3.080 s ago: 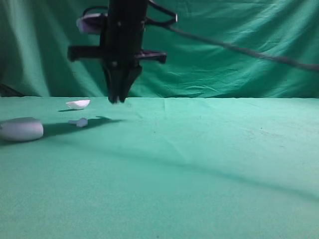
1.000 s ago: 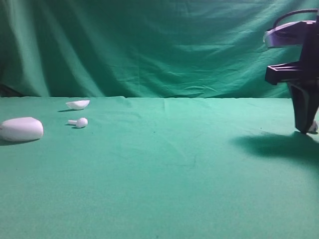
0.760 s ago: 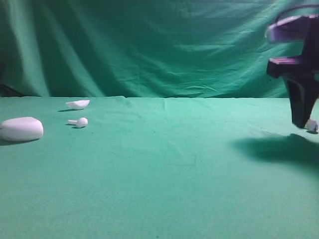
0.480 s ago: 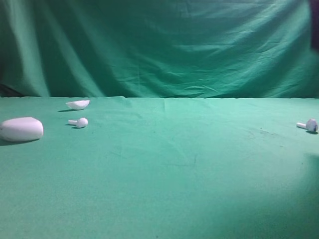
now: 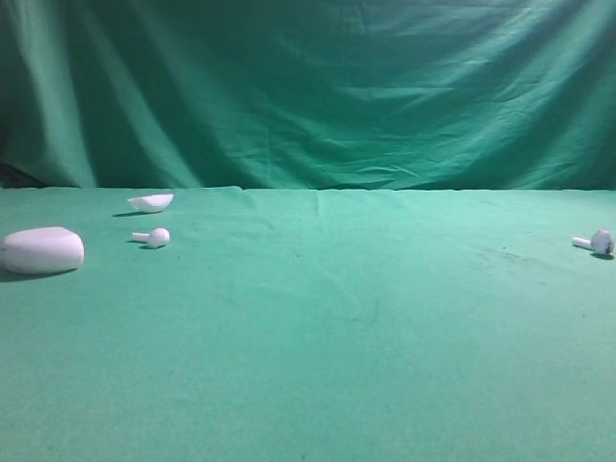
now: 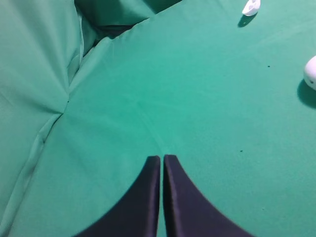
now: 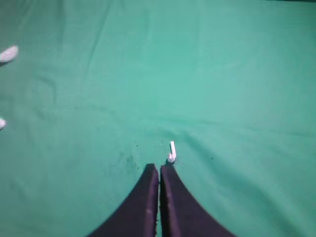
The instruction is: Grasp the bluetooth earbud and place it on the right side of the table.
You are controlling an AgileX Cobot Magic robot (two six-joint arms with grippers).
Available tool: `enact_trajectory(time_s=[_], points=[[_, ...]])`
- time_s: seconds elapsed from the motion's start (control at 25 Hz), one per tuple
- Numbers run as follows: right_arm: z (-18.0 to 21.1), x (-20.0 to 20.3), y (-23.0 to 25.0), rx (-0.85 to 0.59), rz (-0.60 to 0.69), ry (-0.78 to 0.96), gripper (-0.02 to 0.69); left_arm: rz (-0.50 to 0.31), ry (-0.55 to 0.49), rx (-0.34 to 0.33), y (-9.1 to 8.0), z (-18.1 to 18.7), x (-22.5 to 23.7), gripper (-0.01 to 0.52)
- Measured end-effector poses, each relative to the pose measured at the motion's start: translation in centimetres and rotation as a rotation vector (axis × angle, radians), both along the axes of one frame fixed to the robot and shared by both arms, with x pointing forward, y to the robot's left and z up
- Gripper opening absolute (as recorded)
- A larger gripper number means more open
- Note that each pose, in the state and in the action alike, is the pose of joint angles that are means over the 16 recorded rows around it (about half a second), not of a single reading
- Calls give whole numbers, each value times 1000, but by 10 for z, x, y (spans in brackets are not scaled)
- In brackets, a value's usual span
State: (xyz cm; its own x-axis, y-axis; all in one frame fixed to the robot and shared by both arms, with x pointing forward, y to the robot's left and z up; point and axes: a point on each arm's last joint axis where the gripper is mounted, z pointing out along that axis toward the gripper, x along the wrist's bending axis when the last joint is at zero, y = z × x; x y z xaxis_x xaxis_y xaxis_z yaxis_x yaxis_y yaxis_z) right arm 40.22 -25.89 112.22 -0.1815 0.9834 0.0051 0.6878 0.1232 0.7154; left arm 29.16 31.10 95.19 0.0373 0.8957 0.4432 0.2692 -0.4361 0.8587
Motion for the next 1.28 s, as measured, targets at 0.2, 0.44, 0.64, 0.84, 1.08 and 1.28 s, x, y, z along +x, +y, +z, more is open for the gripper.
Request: enact_trajectory(time_s=[0.2,0.44,0.64,0.84,1.08,1.28], points=[[9,-58,-13,51,31,-138,0,0,0,0,0,0,0,0],[1,-110,-23,114,66,-278,0,0,0,0,0,0,0,0],[-5,-133,-29,143,75,-361,0,0,0,0,0,0,0,0],[-11,-139,-31,141,74,-417,0,0,0,0,0,0,0,0],[-38,-132,-34,91,45,-479,0,0,0,0,0,0,0,0],[-78,-124,-36,40,-14,-516,0,0,0,0,0,0,0,0]])
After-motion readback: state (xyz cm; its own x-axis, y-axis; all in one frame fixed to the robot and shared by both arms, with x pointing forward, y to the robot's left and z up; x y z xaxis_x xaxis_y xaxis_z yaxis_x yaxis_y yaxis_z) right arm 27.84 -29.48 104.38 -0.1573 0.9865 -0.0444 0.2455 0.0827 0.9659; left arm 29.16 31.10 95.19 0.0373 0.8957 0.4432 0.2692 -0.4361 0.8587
